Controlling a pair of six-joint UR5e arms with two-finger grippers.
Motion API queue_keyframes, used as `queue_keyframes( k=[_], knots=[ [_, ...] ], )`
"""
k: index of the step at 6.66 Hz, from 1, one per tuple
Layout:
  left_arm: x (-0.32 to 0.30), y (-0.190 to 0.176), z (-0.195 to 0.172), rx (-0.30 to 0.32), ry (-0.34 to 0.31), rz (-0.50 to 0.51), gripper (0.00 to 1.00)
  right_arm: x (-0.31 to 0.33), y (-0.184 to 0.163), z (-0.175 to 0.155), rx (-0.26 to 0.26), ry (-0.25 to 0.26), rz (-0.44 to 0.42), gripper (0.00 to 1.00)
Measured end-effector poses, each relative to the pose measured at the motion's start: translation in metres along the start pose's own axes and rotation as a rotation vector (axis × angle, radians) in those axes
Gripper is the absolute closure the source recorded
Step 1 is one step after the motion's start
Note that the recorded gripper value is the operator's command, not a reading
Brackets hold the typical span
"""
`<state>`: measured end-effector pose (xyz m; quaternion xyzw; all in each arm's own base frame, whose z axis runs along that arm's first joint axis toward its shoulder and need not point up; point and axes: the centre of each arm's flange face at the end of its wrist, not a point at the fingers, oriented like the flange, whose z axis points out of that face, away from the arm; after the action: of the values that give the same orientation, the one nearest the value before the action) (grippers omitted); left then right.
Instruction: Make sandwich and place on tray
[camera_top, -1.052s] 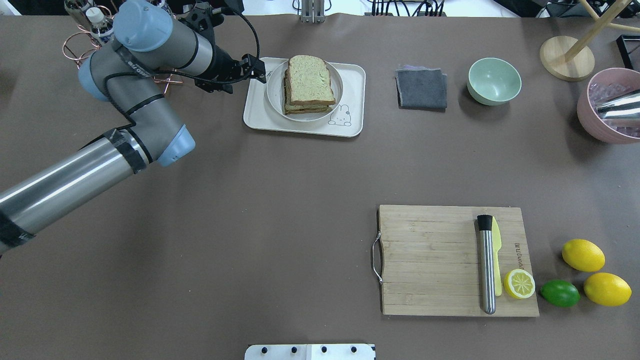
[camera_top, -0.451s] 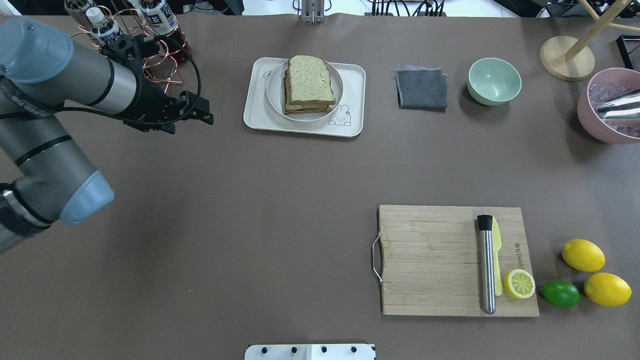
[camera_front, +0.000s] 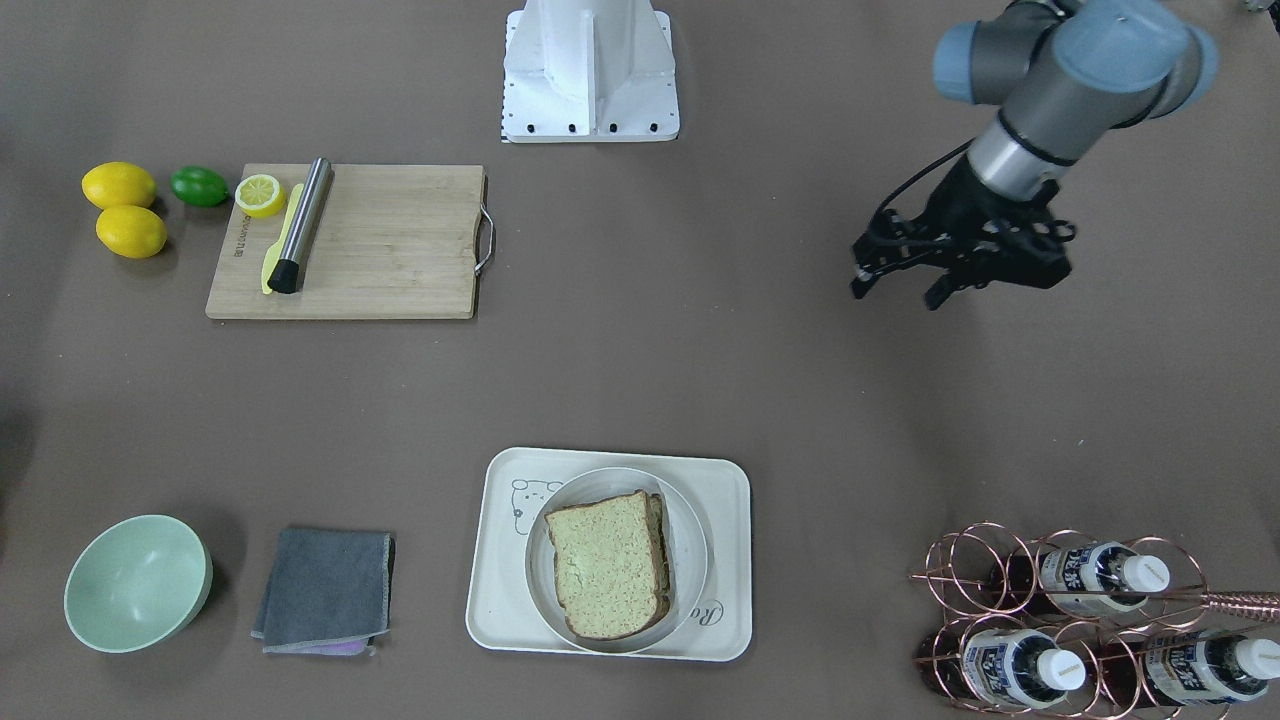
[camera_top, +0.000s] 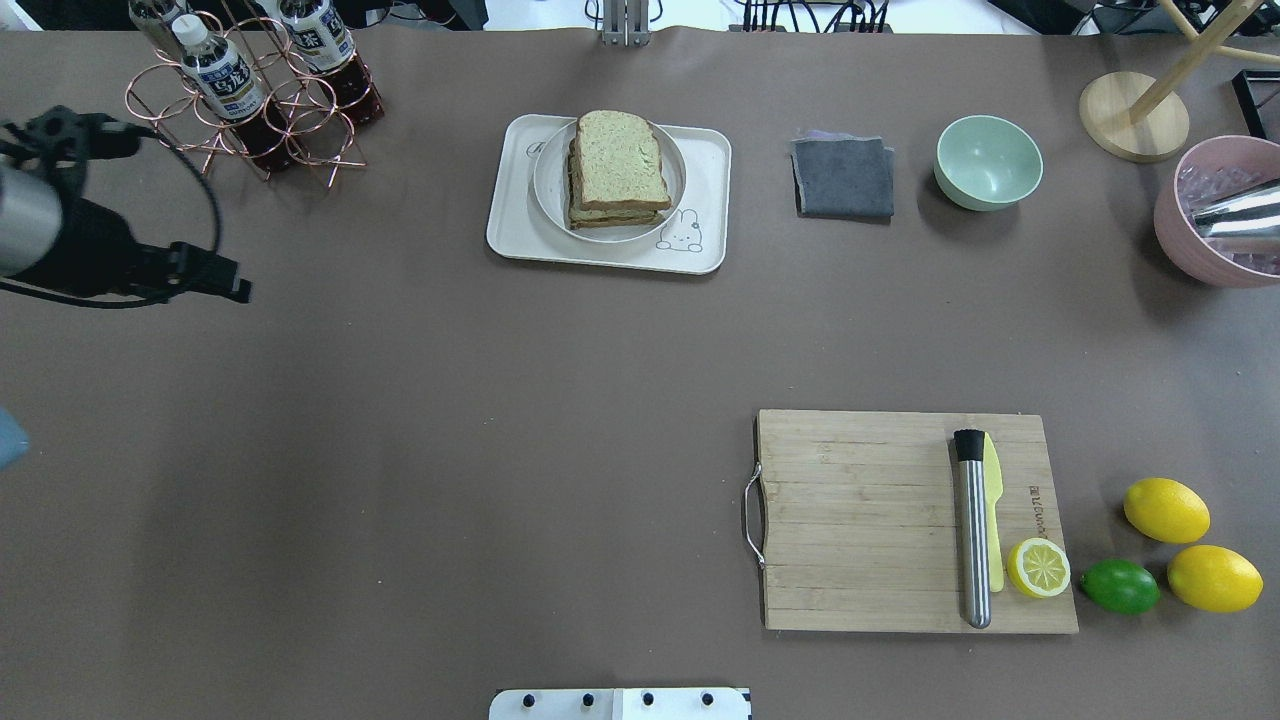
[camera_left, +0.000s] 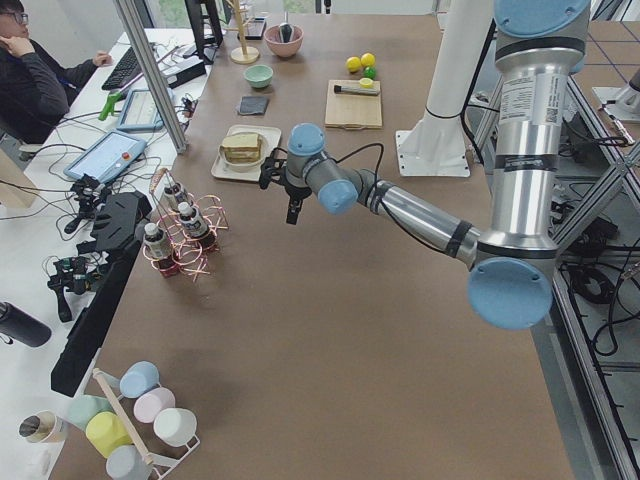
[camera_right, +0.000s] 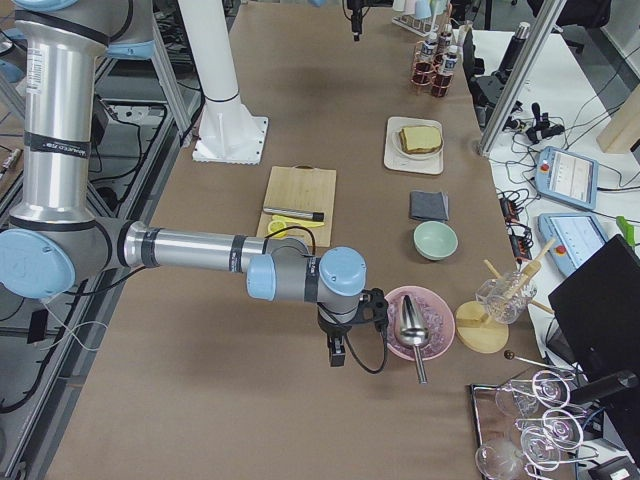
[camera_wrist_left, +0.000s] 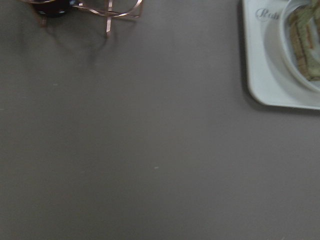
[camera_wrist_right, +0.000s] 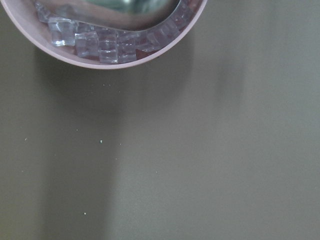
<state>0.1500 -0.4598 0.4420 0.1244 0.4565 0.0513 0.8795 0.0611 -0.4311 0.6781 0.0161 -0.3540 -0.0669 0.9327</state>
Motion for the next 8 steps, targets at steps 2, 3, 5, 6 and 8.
queue_keyframes(
  k=[2, 3, 5, 6, 8],
  knots=[
    [-0.141, 0.018, -0.039, -0.002, -0.058, 0.128, 0.01, 0.000, 0.000, 0.000, 0.000, 0.002, -0.001, 0.00],
    [-0.186, 0.023, -0.056, -0.027, -0.090, 0.157, 0.01, 0.000, -0.001, 0.000, 0.001, 0.003, -0.001, 0.00],
    [-0.231, 0.017, -0.095, -0.129, -0.127, 0.196, 0.01, 0.001, 0.000, -0.001, 0.001, 0.004, 0.000, 0.00],
    [-0.246, 0.018, -0.104, -0.198, -0.155, 0.185, 0.01, 0.001, 0.001, 0.000, 0.000, 0.004, 0.002, 0.00],
    [-0.276, 0.042, -0.094, -0.282, -0.204, 0.158, 0.01, 0.006, 0.009, 0.002, -0.006, 0.003, 0.016, 0.00]
  ],
)
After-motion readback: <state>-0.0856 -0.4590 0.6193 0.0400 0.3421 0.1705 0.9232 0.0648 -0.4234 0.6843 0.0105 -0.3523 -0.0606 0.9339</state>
